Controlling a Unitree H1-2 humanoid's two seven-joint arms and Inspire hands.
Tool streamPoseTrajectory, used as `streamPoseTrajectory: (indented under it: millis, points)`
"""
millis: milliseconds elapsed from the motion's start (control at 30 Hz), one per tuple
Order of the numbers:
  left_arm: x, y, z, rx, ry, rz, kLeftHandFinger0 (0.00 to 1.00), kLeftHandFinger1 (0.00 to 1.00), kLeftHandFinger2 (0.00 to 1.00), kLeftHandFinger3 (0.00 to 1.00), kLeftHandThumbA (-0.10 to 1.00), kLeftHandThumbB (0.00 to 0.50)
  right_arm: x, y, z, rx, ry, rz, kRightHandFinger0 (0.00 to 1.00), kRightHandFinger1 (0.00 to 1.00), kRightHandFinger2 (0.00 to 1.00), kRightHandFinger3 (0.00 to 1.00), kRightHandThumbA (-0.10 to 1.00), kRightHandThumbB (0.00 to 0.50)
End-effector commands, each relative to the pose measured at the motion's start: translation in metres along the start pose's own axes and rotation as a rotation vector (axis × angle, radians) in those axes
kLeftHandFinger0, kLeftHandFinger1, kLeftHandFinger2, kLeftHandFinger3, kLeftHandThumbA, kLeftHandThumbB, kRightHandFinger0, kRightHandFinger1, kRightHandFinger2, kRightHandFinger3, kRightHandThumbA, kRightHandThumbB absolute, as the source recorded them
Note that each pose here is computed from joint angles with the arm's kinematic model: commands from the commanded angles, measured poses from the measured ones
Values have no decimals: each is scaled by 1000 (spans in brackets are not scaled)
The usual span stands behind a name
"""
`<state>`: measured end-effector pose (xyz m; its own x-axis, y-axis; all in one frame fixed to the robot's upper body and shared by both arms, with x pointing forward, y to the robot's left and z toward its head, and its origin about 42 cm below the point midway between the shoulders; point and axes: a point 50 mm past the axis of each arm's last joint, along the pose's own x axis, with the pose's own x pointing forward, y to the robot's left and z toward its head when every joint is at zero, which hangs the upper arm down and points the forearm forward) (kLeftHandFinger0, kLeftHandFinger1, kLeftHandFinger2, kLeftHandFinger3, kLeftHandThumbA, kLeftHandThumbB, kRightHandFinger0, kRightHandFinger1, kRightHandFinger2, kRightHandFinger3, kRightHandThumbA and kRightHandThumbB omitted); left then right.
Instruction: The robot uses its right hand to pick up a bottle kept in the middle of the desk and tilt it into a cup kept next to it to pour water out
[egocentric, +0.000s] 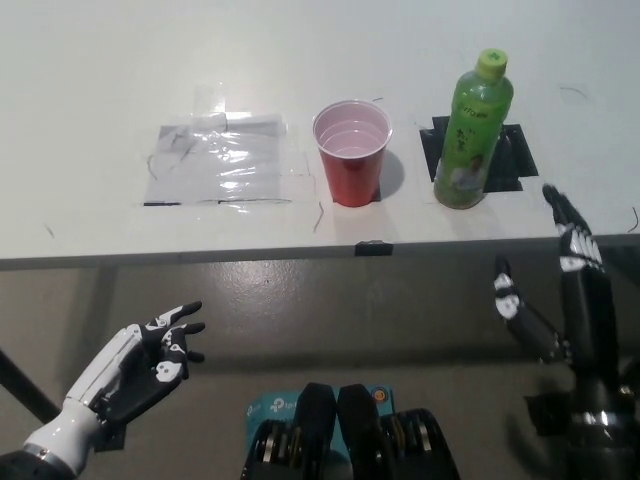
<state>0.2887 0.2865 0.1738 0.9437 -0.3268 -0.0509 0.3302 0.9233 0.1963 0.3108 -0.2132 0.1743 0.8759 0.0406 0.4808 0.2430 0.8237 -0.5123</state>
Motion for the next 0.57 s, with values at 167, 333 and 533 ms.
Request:
streamPoseTrajectory:
  millis: [167, 333, 533]
  points:
    - [-2, 6, 10, 33, -52, 12, 746, 908, 1000, 1000, 732, 110, -2, -12, -26, 205, 111, 224, 930, 1000, 1000, 1000, 339, 258]
    - [2, 4, 11, 33, -56, -2, 713, 902, 1000, 1000, 735, 124, 5, -22, -41, 393, 264, 196, 516, 674, 1000, 1000, 244, 197]
    - [0, 4, 10, 31, -50, -5, 764, 933, 1000, 1000, 714, 120, 5, -27, -38, 433, 303, 198, 456, 614, 1000, 1000, 262, 201]
